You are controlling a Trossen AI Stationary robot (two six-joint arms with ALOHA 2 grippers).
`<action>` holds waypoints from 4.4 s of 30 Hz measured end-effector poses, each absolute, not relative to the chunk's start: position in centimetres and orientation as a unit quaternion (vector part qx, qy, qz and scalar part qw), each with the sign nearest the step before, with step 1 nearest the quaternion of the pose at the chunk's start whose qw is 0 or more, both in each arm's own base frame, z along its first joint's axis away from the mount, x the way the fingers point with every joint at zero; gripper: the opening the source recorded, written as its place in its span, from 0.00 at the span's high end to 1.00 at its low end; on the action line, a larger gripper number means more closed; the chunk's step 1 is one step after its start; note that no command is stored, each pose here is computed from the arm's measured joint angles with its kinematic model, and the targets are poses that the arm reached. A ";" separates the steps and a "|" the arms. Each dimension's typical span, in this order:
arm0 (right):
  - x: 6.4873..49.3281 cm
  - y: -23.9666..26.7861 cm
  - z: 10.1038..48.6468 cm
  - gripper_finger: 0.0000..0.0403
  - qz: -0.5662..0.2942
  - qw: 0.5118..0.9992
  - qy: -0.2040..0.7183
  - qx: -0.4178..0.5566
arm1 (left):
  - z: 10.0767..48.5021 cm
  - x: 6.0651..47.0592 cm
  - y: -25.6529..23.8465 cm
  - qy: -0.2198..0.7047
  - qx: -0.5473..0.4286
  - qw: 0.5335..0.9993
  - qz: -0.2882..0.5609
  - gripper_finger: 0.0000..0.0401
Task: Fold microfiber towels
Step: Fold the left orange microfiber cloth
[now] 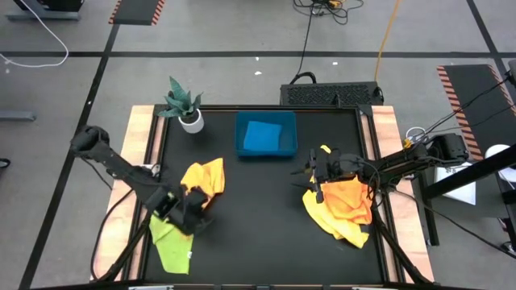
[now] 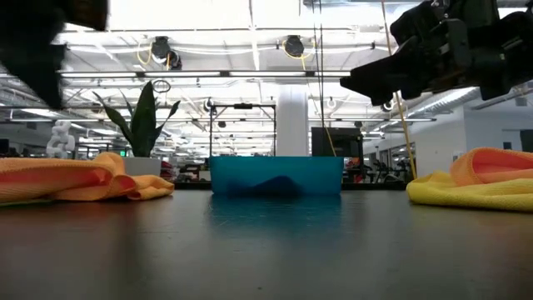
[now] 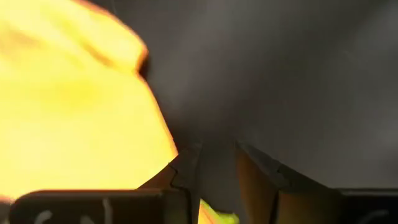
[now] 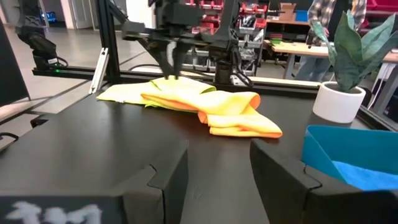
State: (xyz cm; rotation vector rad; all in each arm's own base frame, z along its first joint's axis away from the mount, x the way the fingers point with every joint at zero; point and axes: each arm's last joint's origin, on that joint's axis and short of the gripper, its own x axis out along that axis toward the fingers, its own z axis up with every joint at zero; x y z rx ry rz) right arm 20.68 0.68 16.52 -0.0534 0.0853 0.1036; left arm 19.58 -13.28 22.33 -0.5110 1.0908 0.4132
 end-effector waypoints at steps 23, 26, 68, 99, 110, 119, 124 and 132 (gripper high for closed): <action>20.7 0.7 17.1 0.60 0.051 0.998 0.014 -0.032 | 19.3 16.6 -18.8 0.599 -0.303 0.711 0.211 0.75; 20.7 0.7 17.1 0.60 0.051 0.998 0.015 -0.032 | 19.2 16.6 -18.8 0.597 -0.309 0.707 0.219 0.66; 20.7 0.7 17.2 0.60 0.052 0.998 0.008 -0.023 | 17.1 18.0 -18.5 0.639 -0.286 0.670 0.246 0.99; 37.2 2.7 15.8 0.47 0.068 0.994 0.076 -0.044 | 38.6 21.4 -13.2 0.484 -0.027 0.857 0.177 0.99; 42.1 1.6 14.8 0.37 0.032 0.997 0.073 0.015 | 37.6 22.0 -14.2 0.501 -0.011 0.849 0.165 0.99; 43.1 2.5 15.3 0.37 0.052 0.996 0.067 0.025 | 37.5 22.2 -14.3 0.500 -0.009 0.851 0.162 0.99; 43.1 2.4 15.1 0.37 0.013 0.997 0.077 0.030 | 37.6 22.5 -14.5 0.491 -0.007 0.857 0.153 0.99; 42.9 1.8 14.1 0.37 -0.021 0.992 0.123 0.025 | 38.1 23.6 -15.2 0.447 0.003 0.888 0.107 0.99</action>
